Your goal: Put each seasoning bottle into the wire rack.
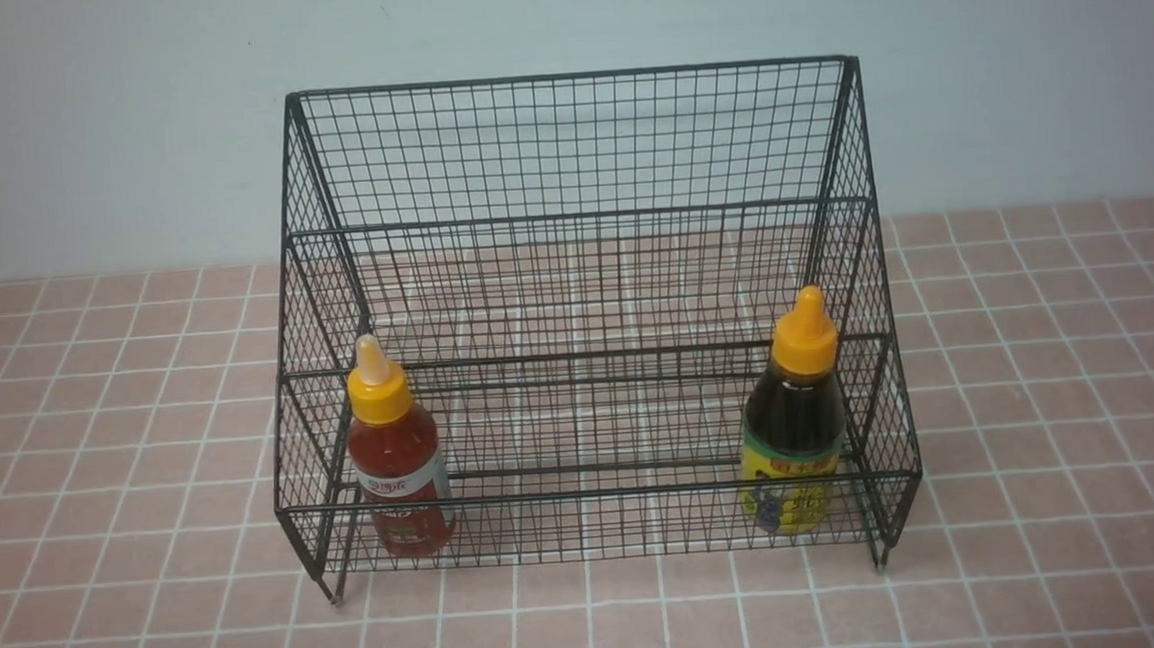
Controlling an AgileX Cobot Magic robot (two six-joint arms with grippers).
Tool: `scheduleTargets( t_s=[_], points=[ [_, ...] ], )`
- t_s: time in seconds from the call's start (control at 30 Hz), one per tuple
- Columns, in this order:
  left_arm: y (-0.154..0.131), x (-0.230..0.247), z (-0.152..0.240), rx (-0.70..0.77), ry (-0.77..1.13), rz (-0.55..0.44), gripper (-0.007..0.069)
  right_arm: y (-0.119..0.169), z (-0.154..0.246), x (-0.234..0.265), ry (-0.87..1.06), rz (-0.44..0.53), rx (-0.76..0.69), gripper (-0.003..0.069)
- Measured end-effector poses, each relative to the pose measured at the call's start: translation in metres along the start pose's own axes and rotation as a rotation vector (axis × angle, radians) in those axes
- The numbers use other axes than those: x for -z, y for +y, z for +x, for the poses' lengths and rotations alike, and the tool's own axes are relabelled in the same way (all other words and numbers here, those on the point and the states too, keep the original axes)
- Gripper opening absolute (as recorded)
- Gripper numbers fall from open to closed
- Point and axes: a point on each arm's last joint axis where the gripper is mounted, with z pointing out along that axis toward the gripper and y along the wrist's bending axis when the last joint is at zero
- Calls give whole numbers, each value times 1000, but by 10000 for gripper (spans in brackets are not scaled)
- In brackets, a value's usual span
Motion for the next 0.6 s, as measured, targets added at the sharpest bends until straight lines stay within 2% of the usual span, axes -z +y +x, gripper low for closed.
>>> scheduleTargets(
  t_s=[0.1, 0.6],
  points=[
    [1, -11, 32, 10, 87, -27, -7, 0, 0, 0, 0, 0, 0, -14],
    [1, -11, 33, 16, 88, -31, -7, 0, 0, 0, 0, 0, -15, -14]
  ],
)
